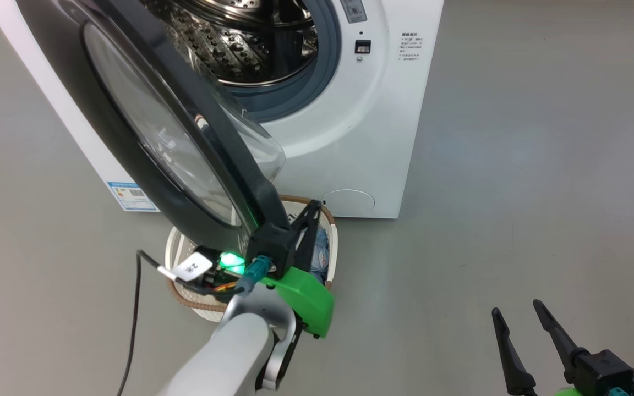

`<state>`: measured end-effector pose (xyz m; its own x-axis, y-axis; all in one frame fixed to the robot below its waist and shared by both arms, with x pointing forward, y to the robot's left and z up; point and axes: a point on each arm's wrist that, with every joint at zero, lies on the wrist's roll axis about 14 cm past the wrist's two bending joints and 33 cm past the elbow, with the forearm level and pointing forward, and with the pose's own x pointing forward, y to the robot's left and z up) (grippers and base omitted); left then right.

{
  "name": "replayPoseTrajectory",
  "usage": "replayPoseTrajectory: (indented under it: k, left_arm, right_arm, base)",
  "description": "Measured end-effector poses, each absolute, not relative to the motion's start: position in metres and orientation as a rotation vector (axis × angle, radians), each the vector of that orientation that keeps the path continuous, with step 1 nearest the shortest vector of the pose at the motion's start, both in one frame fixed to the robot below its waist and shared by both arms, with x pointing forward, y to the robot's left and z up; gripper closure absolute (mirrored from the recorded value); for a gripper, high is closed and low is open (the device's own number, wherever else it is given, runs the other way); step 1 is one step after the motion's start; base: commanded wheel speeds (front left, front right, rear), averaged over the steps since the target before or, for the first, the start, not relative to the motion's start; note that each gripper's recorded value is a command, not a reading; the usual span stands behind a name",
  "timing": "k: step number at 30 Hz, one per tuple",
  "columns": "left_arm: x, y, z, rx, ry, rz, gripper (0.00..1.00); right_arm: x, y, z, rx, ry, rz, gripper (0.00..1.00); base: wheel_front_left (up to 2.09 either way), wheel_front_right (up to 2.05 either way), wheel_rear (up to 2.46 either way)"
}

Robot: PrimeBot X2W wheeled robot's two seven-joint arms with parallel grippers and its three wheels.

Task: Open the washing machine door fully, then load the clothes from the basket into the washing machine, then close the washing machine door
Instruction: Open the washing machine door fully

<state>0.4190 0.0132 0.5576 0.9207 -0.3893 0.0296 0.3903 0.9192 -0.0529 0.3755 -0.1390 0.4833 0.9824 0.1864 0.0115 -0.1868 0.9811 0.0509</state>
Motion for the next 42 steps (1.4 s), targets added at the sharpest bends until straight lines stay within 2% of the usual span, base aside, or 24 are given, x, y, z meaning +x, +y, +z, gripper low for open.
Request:
replayPoseTrajectory:
  k: [19,42]
  left_arm:
    - [0.422,0.028,0.545,-0.096,0.007,-0.315,1.00]
    - [0.402,0.068,0.525,-0.153,0.032,-0.122,1.00]
  right_arm:
    - [0.378,-0.136,0.485,0.055,-0.011,0.199,0.00]
    - [0.386,-0.130,0.478,0.059,0.006,0.219,0.00]
  base:
    - [0.00,0.00,0.00]
    - [0.00,0.00,0.00]
